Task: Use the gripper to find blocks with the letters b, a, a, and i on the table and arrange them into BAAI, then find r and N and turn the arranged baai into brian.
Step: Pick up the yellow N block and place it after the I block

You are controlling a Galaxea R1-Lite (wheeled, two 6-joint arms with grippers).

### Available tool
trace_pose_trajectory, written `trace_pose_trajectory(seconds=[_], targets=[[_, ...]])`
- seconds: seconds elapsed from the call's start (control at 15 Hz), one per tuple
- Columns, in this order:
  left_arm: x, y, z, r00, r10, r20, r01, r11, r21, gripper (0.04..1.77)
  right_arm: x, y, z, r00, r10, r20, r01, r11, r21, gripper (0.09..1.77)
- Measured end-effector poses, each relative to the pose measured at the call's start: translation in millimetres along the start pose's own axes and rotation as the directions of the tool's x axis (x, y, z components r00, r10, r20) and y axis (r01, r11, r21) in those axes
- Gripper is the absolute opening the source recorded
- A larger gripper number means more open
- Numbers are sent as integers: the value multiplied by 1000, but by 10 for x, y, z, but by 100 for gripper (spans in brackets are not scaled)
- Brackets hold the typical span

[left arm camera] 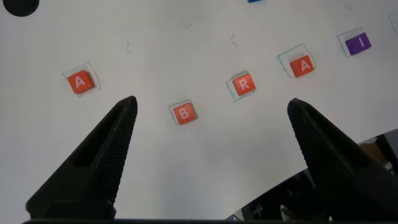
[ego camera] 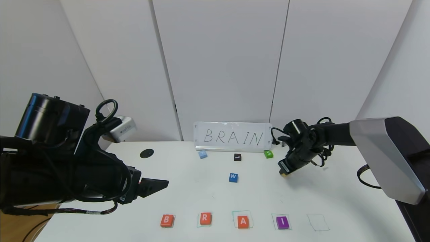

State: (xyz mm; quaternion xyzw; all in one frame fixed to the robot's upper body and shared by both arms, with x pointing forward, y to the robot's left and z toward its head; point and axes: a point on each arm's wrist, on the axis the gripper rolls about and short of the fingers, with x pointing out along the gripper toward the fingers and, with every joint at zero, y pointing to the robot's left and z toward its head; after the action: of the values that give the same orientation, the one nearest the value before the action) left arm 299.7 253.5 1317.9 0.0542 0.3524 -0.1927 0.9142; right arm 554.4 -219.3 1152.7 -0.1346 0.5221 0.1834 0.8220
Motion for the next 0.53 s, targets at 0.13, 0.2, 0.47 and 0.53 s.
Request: trace_pose_trajectory(seconds=[0.13,0.2,0.47,0.53], targets=[[10,1,-1,1000,0,-4,0,1000,0,172,-60,0,-7,1000,1,-3,-1,1000,-1,53],[4,0,-2,1000,0,-3,0,1000,1,172,-112,3,-25,1000,1,-16,-1,1000,-4,53],[-7,2,-4,1000,1,0,-1,1000,1,172,-378,32,-182,998,7,-68,-11,998,-63,53],[-11,6,-3,1000,4,1,-4,1000,0,172,-449,37,-246,997,16,-80,-23,996,-90,53]])
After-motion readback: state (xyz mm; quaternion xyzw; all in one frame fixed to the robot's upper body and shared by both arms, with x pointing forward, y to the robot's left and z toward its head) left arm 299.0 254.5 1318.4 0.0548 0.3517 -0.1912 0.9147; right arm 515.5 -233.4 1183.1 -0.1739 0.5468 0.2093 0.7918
